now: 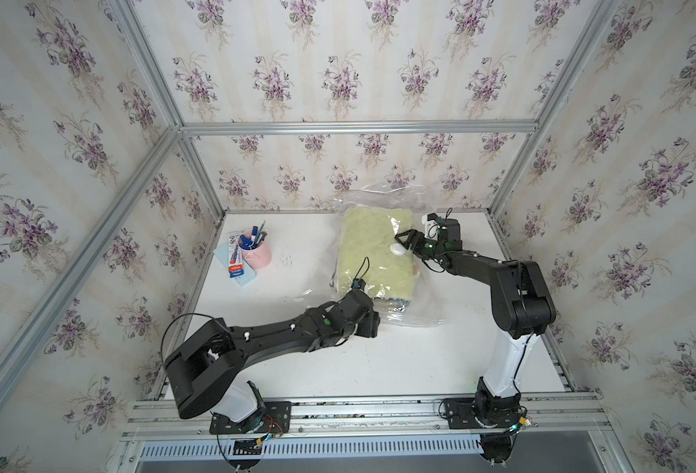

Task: Take the blanket out of the vacuum bag
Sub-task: Adjust the vacuum bag at the center of the board.

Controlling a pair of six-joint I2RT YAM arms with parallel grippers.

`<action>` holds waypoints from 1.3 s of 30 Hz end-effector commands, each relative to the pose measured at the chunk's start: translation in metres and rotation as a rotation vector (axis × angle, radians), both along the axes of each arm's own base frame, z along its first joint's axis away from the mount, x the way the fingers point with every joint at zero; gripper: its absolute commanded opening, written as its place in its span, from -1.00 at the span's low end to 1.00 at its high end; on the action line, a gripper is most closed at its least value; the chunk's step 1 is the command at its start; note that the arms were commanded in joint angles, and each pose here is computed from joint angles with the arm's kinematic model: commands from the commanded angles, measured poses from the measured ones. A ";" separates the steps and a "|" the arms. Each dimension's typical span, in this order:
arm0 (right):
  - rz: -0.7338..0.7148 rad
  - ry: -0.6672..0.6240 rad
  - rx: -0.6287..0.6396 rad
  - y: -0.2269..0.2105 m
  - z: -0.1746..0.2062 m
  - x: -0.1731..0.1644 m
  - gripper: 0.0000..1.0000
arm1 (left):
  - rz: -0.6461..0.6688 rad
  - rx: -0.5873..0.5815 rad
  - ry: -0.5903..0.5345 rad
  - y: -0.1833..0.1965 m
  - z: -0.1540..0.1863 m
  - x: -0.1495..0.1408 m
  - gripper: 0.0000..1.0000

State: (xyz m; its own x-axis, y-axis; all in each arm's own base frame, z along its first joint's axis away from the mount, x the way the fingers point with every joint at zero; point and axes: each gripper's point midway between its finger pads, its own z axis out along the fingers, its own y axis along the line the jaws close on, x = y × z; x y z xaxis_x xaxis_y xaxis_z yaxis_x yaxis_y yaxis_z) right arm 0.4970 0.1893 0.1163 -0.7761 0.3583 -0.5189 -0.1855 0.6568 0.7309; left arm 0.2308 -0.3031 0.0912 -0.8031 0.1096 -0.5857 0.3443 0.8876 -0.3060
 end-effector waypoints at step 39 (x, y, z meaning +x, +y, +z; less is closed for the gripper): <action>-0.059 0.038 -0.098 0.000 -0.016 0.005 0.12 | 0.463 0.064 0.169 0.163 -0.039 0.145 0.03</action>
